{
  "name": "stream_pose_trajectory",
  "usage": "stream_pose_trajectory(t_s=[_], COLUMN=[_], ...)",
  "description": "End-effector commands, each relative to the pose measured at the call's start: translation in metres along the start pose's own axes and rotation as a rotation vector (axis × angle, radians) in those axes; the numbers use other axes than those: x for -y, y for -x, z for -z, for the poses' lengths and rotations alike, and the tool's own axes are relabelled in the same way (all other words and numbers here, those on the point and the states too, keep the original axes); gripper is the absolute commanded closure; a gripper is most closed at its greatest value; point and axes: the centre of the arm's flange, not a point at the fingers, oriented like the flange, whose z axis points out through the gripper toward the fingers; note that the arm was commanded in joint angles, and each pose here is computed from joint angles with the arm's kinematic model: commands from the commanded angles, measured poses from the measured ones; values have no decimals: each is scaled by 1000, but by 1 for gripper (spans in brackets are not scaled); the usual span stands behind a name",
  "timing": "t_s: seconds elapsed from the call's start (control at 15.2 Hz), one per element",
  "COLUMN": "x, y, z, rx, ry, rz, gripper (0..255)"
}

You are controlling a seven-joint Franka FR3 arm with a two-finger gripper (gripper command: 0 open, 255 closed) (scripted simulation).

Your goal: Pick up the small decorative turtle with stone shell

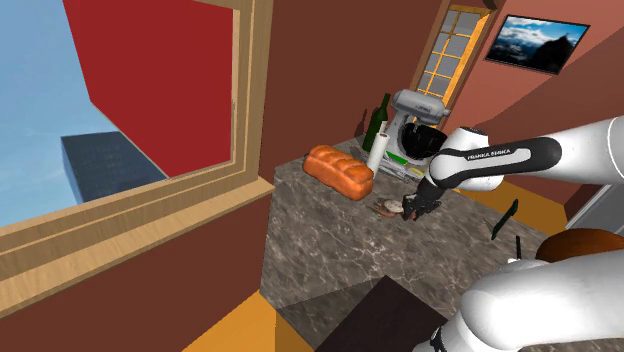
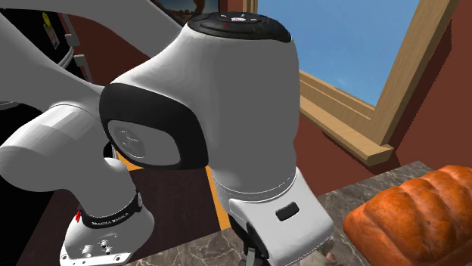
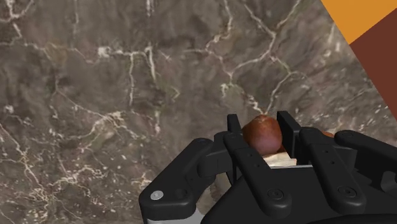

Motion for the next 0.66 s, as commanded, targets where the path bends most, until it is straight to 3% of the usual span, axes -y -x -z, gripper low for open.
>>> stream_pose_trajectory(t_s=[0.0,0.59], x=[1,4], y=[-1,-5], z=[11,49], rx=[0,0], ry=[0,0], rz=[0,0], gripper=[255,255])
